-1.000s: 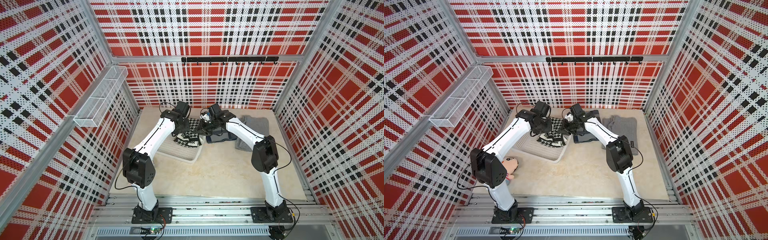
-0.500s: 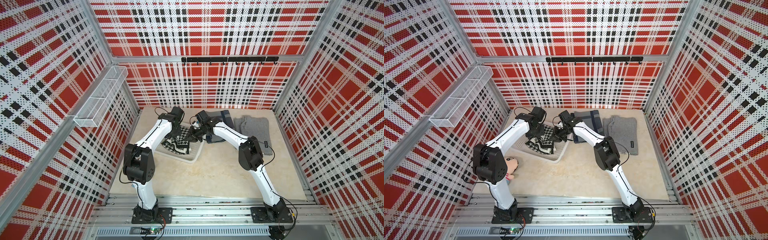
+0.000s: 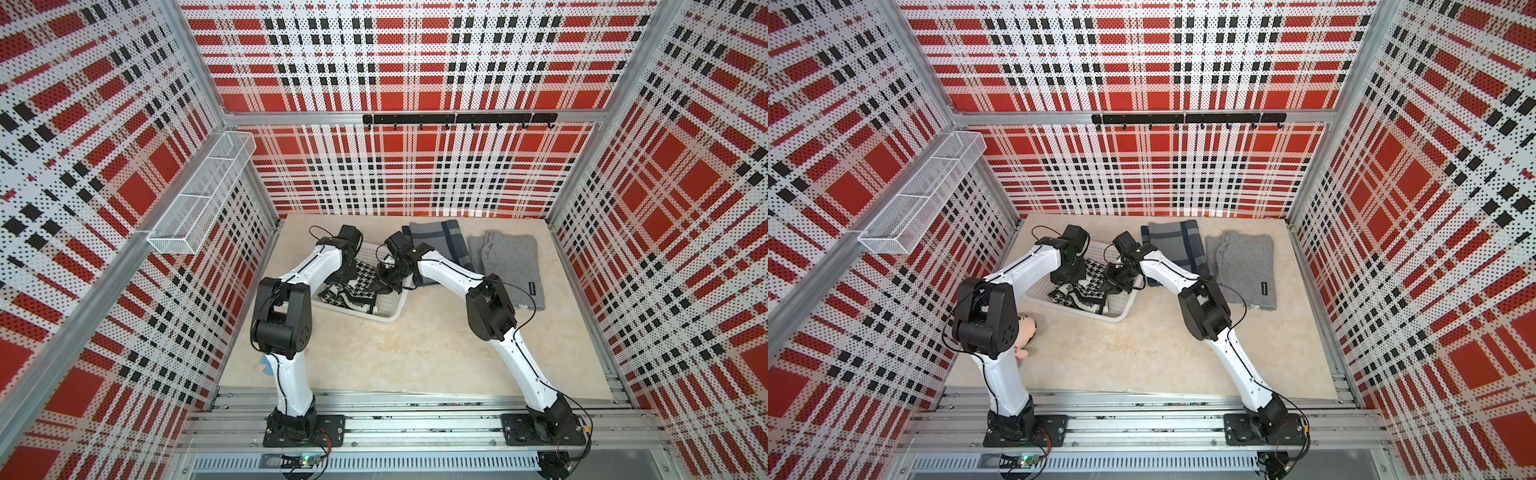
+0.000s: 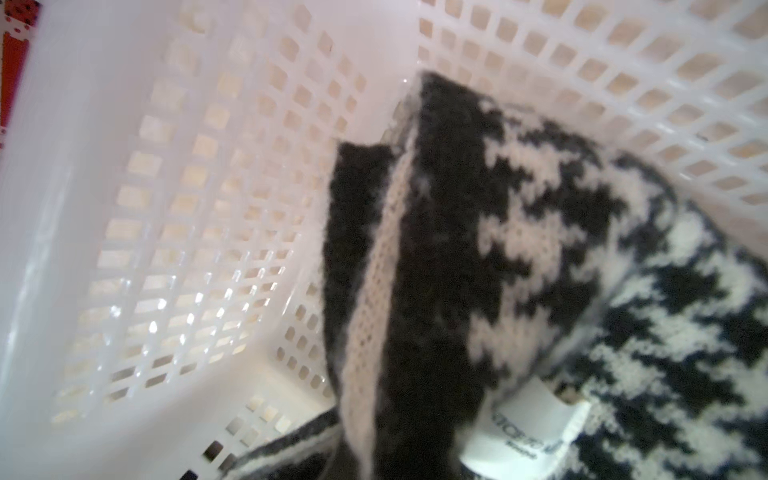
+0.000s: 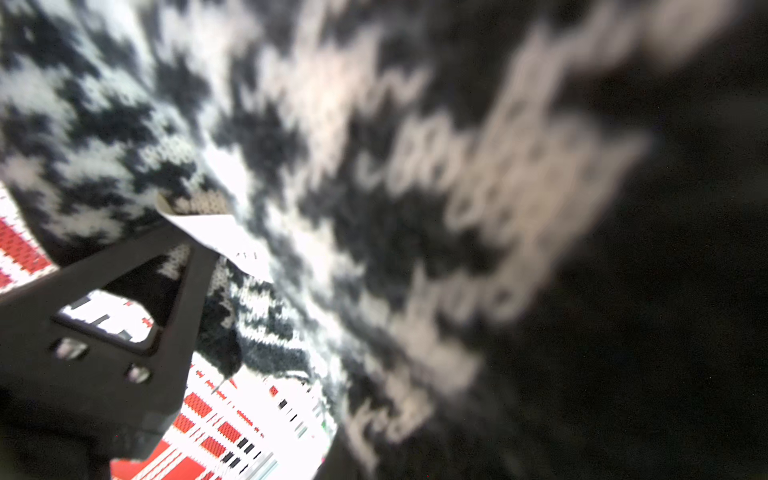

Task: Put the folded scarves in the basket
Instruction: Place the scarf in the basket.

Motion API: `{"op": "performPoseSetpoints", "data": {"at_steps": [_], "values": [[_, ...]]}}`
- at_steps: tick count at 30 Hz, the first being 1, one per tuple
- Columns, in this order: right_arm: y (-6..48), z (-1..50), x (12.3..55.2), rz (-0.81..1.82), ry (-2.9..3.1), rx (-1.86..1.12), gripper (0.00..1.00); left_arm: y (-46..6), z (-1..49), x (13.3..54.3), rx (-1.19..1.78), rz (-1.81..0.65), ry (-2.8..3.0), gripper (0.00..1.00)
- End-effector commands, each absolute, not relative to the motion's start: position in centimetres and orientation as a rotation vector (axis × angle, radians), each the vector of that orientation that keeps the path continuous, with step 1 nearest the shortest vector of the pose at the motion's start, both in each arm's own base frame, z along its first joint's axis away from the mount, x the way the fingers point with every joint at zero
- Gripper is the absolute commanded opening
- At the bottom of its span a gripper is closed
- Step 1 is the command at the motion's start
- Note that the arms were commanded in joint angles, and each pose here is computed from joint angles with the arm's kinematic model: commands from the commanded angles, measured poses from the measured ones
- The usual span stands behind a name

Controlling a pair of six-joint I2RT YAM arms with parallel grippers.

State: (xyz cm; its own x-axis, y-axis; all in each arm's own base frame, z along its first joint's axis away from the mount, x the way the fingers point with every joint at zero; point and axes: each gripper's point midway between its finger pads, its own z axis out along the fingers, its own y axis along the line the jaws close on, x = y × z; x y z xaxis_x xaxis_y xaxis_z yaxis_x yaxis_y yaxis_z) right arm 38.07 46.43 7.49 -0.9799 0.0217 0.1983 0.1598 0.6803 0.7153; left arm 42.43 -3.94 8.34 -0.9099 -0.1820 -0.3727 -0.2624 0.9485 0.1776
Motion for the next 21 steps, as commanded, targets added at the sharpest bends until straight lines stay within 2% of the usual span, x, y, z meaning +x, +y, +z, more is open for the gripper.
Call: {"op": "performPoseSetpoints", "data": {"at_steps": [1,4,7,9,11,12,15,17,21], "values": [[46.6,8.0,37.0,-1.136,-2.727,-0.122,0.0,-2.9,8.7,44.2,-0.369,0.337,2.65,0.0],[46.6,8.3,37.3,-1.137,-2.74,-0.112,0.01,-2.6,8.6,43.7,-0.393,0.335,2.652,0.0],[46.7,8.8,37.7,-1.164,-2.744,-0.103,0.24,-2.3,8.2,43.2,-0.413,0.339,2.652,0.0],[46.7,9.6,38.1,-1.19,-2.759,-0.085,0.4,-2.0,8.2,43.1,-0.429,0.341,2.65,0.16],[46.4,10.8,38.6,-1.214,-2.789,-0.067,0.53,-1.6,8.6,43.1,-0.449,0.344,2.638,0.38],[46.3,11.6,38.8,-1.233,-2.802,-0.055,0.57,-1.3,9.0,43.2,-0.461,0.348,2.622,0.45],[45.8,14.1,39.4,-1.285,-2.833,-0.036,0.65,-0.8,10.8,43.6,-0.498,0.351,2.567,0.54],[45.1,15.5,40.0,-1.305,-2.857,-0.041,0.68,-0.7,11.7,43.9,-0.516,0.338,2.54,0.54],[43.1,17.9,40.9,-1.314,-2.906,-0.073,0.69,0.1,13.3,43.9,-0.571,0.352,2.489,0.52]]}}
